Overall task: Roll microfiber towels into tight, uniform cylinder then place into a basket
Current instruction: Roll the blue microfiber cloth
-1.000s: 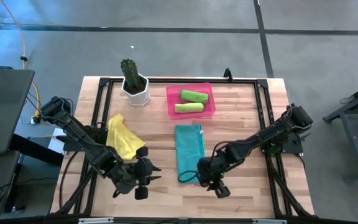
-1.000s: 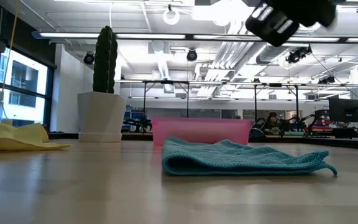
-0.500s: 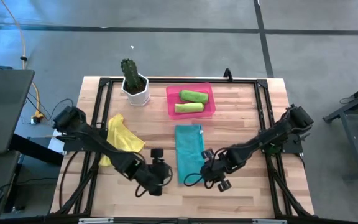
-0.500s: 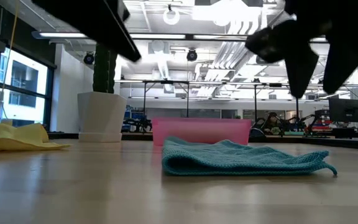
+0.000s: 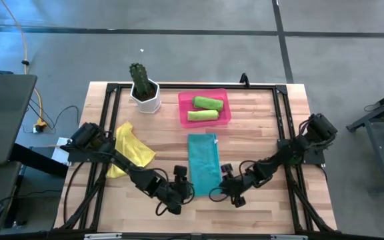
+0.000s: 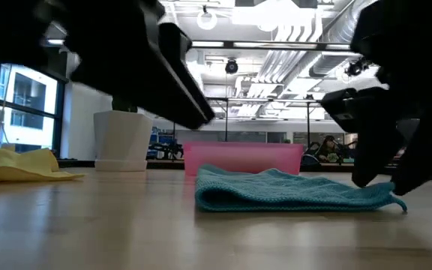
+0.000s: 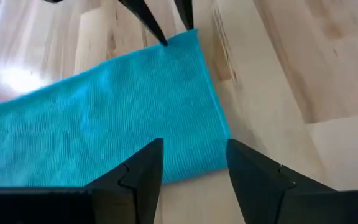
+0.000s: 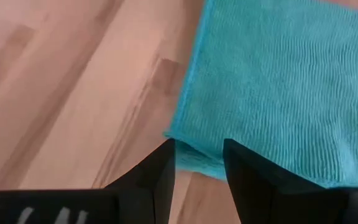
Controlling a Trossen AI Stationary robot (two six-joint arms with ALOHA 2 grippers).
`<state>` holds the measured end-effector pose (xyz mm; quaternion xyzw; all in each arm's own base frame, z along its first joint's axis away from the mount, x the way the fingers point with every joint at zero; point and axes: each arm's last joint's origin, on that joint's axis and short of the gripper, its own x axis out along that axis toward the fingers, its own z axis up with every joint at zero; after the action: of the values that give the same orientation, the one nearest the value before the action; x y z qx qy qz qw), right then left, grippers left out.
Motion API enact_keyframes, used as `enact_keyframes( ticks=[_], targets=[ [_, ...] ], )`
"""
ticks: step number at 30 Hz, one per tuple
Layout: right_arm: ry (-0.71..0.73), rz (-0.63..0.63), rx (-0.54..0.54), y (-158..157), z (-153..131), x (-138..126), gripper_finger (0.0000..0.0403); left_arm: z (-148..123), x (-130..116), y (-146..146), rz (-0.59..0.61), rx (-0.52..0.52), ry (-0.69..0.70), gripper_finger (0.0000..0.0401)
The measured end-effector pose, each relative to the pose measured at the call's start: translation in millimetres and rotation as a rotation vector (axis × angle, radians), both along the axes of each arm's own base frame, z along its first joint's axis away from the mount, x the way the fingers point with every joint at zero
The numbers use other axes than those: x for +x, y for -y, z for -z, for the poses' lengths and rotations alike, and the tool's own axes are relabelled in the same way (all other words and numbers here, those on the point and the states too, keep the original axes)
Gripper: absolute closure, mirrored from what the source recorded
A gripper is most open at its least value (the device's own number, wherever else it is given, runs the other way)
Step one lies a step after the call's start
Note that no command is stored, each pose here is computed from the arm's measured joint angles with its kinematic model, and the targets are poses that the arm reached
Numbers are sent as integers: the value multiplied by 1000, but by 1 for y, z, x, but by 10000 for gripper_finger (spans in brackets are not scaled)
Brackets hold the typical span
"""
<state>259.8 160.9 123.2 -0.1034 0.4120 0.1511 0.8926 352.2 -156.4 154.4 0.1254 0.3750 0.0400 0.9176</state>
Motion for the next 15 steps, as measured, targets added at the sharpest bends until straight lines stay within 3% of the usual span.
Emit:
enact_keyframes(
  ticks=[6, 15],
  targets=[
    [24, -56, -49, 0, 14, -16, 274, 15, 15, -1, 94, 56, 38, 235],
    [87, -203, -155, -1, 14, -17, 274, 34, 16, -12, 236, 143, -102, 235]
  ],
)
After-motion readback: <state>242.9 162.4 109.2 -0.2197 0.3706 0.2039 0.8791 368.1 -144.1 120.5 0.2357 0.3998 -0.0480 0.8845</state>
